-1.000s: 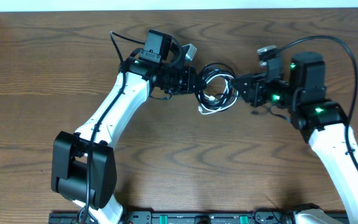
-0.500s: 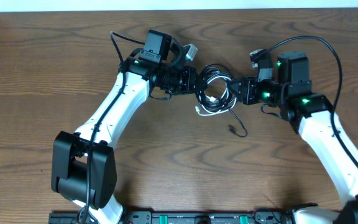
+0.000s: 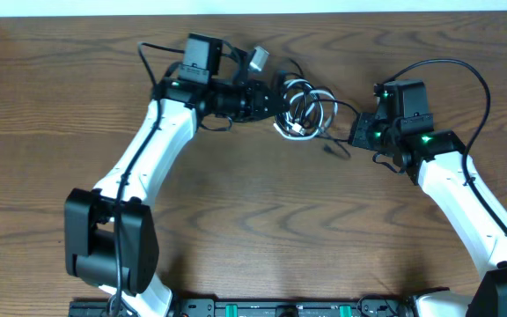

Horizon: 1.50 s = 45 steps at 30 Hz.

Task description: Untangle cables

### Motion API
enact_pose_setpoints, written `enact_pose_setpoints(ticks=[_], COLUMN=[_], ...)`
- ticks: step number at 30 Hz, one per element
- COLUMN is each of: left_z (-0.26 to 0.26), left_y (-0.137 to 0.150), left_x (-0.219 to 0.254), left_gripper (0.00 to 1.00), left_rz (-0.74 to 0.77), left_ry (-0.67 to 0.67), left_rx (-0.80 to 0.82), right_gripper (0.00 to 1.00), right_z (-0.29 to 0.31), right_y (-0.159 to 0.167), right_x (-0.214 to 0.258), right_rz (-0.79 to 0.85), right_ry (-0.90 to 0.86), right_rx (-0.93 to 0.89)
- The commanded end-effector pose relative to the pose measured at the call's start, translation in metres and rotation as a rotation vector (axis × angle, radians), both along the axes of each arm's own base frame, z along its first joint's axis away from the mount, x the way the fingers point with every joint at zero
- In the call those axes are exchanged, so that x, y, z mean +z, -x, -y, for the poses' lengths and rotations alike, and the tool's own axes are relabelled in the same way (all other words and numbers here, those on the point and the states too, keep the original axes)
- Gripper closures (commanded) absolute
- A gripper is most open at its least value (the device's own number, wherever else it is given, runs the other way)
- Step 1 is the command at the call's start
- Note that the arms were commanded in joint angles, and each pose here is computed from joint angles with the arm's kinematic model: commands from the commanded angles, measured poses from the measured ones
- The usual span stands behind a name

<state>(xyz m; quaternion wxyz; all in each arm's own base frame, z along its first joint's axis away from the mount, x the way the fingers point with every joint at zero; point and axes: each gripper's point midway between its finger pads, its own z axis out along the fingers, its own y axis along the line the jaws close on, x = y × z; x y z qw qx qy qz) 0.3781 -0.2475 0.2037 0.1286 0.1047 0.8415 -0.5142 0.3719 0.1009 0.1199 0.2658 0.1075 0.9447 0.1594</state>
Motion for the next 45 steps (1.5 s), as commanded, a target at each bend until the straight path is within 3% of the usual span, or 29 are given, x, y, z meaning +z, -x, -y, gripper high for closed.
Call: enact_pose_setpoints(ticks=[1,11,21,30,36,40,45], left_z=[-0.020,-0.082,-0.133,-0.236,-0.270,-0.252,-0.219], left_y=[0.003,0.000,-0.016,-0.050,-0.036,-0.028,-0.016], left_x=[0.059,0.118,0.126,0.085,0.044,0.036,0.027], left_gripper=[0.93,0.93,0.92,0.92,0.93,0.93,0.93], left_rz=[0.090,0.248,0.275,0.229,0.113,0.103,0.068], left_ry=[0.111,0.130,0.097,-0.205,-0.456,-0.485,-0.488], left_rx=[0.002,0.146,0.299,0.706,0.823,0.740,0.639], right_gripper=[0.99,0.99,0.98,0.97,0.98,0.97,0.90], right_z=[0.048,0.097,0.141,0.195,0.174,0.121,0.093], right_y=[-0.003,0.002,0.018,0.045,0.035,0.019,0.019], right_x=[-0.007,-0.013,-0.020,-0.028,-0.022,-0.007,-0.007], right_rz=[-0.015,-0.069,-0.136,-0.218,-0.161,-0.058,-0.046], right_ry=[0.154,0.144,0.114,0.104,0.007,-0.104,-0.071], right_rx=[-0.180,-0.290,-0.306,-0.461,-0.292,-0.026,0.095])
